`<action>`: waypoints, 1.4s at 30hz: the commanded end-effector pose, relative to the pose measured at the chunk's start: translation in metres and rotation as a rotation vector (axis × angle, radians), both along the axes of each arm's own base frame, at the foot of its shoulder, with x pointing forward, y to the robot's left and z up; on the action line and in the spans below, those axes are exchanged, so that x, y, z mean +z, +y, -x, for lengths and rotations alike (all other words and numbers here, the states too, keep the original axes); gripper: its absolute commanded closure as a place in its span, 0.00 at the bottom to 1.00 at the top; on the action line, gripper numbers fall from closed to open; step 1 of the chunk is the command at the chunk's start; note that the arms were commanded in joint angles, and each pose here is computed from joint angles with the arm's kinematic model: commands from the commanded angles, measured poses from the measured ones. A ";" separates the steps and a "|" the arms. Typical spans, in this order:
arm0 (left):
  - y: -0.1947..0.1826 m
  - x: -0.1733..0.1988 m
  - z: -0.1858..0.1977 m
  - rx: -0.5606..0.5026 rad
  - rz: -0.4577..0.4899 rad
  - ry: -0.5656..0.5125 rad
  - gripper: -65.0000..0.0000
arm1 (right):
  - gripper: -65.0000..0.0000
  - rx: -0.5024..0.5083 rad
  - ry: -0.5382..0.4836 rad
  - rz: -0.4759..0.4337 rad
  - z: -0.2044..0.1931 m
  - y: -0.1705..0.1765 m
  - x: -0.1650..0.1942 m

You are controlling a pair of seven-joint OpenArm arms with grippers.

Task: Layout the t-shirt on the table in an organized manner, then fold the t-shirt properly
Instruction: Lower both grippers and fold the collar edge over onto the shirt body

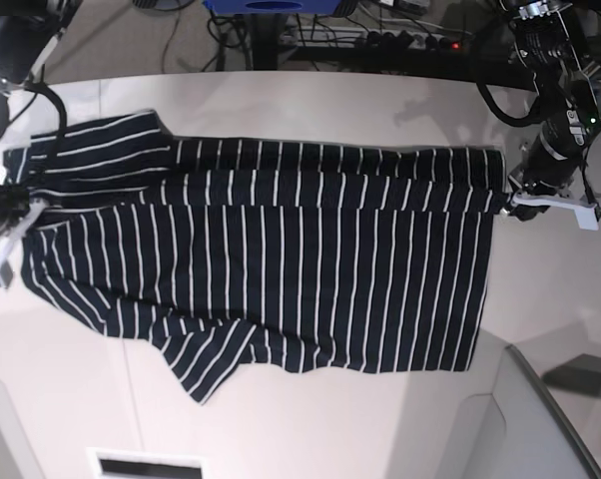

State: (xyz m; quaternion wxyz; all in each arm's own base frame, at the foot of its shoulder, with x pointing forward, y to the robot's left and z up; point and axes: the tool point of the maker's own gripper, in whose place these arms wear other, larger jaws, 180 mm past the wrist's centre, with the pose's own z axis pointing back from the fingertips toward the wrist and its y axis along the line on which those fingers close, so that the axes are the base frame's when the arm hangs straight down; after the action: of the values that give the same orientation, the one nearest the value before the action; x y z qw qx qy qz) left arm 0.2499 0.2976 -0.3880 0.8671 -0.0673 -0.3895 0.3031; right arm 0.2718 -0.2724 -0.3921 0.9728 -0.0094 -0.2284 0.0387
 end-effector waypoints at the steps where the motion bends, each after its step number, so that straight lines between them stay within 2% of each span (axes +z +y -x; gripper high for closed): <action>1: 0.008 0.010 -0.009 0.009 -0.019 -0.038 1.00 | 0.99 0.012 -0.032 0.018 -0.013 -0.002 0.005; 8: 0.012 -0.009 -0.021 0.041 0.025 -0.011 1.00 | 0.99 -0.006 -0.016 -0.039 -0.033 0.000 -0.030; 12: 0.013 -0.008 -0.032 0.023 -0.064 0.013 1.00 | 0.99 -0.011 -0.023 -0.026 -0.038 -0.003 -0.037; 15: -0.001 -0.009 -0.044 -0.041 -0.136 0.032 1.00 | 0.99 -0.013 -0.011 -0.024 -0.038 -0.004 -0.044; 17: -0.017 -0.007 -0.055 -0.092 -0.172 0.001 1.00 | 0.99 -0.014 -0.033 -0.028 -0.041 -0.004 -0.044; 20: -0.035 -0.014 -0.065 -0.148 -0.183 -0.014 1.00 | 0.99 -0.073 -0.052 -0.023 -0.044 -0.010 -0.042; 24: -0.039 -0.020 -0.065 -0.153 -0.176 -0.009 1.00 | 0.97 -0.117 -0.054 -0.018 -0.044 -0.014 -0.042; 25: -0.038 -0.020 -0.064 -0.151 -0.177 -0.009 1.00 | 0.94 -0.115 -0.058 -0.016 -0.045 -0.014 -0.041; 27: -0.033 -0.019 -0.064 -0.138 -0.181 -0.010 1.00 | 0.80 -0.115 -0.061 -0.013 -0.045 -0.015 -0.039; 31: -0.007 -0.006 -0.065 -0.062 -0.193 -0.037 1.00 | 0.38 -0.140 -0.079 -0.018 -0.048 -0.021 -0.035; 32: -0.003 -0.003 -0.066 -0.049 -0.194 -0.044 0.92 | 0.30 -0.175 -0.098 -0.019 -0.047 -0.031 -0.030; 33: 0.000 -0.001 -0.067 -0.039 -0.195 -0.049 0.79 | 0.27 -0.209 -0.127 -0.017 -0.046 -0.040 -0.022; 34: 0.004 0.001 -0.067 -0.026 -0.197 -0.054 0.67 | 0.26 -0.239 -0.168 -0.010 -0.047 -0.049 -0.013; 37: 0.018 0.015 -0.067 0.017 -0.207 -0.089 0.43 | 0.26 -0.301 -0.250 0.008 -0.041 -0.061 0.006; 39: 0.029 0.027 -0.064 0.047 -0.222 -0.117 0.38 | 0.26 -0.331 -0.280 0.040 -0.027 -0.069 0.018; 42: 0.044 0.041 -0.054 0.090 -0.251 -0.144 0.39 | 0.26 -0.390 -0.307 0.010 -0.001 -0.066 0.018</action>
State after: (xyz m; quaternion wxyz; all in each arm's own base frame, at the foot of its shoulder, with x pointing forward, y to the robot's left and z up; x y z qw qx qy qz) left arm 0.2970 0.3385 -0.3607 0.8344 0.0344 -0.4664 0.2915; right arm 0.2677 -0.3276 -0.3880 0.9229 -0.0477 -0.3497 -0.1540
